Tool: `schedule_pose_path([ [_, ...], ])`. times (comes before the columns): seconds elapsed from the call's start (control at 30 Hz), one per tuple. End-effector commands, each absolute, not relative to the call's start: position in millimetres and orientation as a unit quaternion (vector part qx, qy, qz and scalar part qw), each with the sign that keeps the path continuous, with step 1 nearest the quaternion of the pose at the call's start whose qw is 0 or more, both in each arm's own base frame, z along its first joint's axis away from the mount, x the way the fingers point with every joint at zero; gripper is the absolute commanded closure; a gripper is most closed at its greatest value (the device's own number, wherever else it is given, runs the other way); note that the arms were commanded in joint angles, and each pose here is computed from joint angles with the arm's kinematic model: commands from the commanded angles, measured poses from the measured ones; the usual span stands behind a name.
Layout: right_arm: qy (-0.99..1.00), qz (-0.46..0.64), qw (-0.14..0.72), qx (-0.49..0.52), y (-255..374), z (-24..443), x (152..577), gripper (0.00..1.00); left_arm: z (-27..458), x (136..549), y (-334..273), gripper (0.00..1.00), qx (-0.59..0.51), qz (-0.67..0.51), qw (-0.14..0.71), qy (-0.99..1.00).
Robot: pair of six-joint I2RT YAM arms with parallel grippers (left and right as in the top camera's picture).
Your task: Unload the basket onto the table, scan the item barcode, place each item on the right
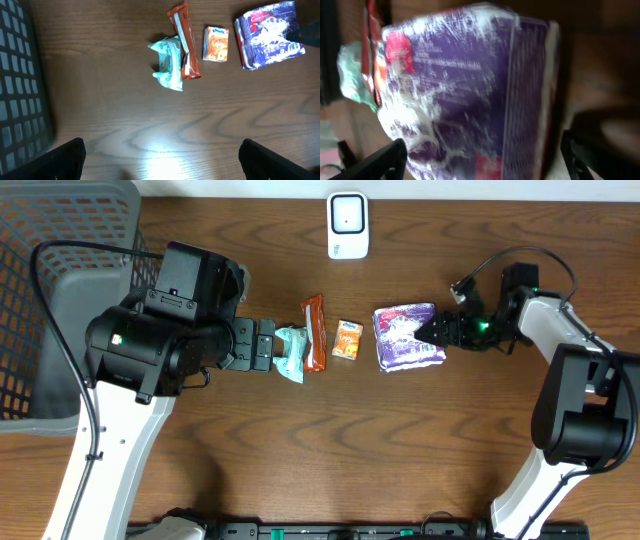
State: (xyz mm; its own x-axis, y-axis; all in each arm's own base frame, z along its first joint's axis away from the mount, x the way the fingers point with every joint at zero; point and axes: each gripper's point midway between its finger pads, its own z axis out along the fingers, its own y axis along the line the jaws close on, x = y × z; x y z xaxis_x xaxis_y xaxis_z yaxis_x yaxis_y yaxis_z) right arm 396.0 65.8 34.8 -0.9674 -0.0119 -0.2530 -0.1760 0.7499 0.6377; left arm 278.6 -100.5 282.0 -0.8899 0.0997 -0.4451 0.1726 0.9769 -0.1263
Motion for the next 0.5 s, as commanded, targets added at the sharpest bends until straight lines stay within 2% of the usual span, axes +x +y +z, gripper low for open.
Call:
schedule_pose_path([
  [0.0,0.909,0.400,0.109,-0.044,87,31,393,0.12,283,278,-100,0.02,0.073,-0.082,0.226,0.968],
  [0.07,0.909,0.400,0.108,-0.049,92,30,391,0.28,283,278,-100,0.02,0.073,-0.082,0.226,0.968],
  [0.17,0.910,0.401,0.100,-0.031,93,33,394,0.85,283,278,-100,0.02,0.073,-0.082,0.226,0.968],
  [0.2,0.910,0.402,0.096,-0.019,92,37,396,0.96,283,278,-100,0.02,0.073,-0.082,0.226,0.968],
  [0.23,0.911,0.401,0.096,-0.013,91,41,398,0.99,283,278,-100,0.02,0.073,-0.082,0.226,0.968],
  [0.33,0.932,0.348,0.104,-0.014,78,53,404,0.99,283,278,-100,0.02,0.073,-0.082,0.226,0.968],
  [0.47,0.976,0.181,0.117,0.016,36,74,408,0.99,283,278,-100,0.02,0.073,-0.082,0.226,0.968],
])
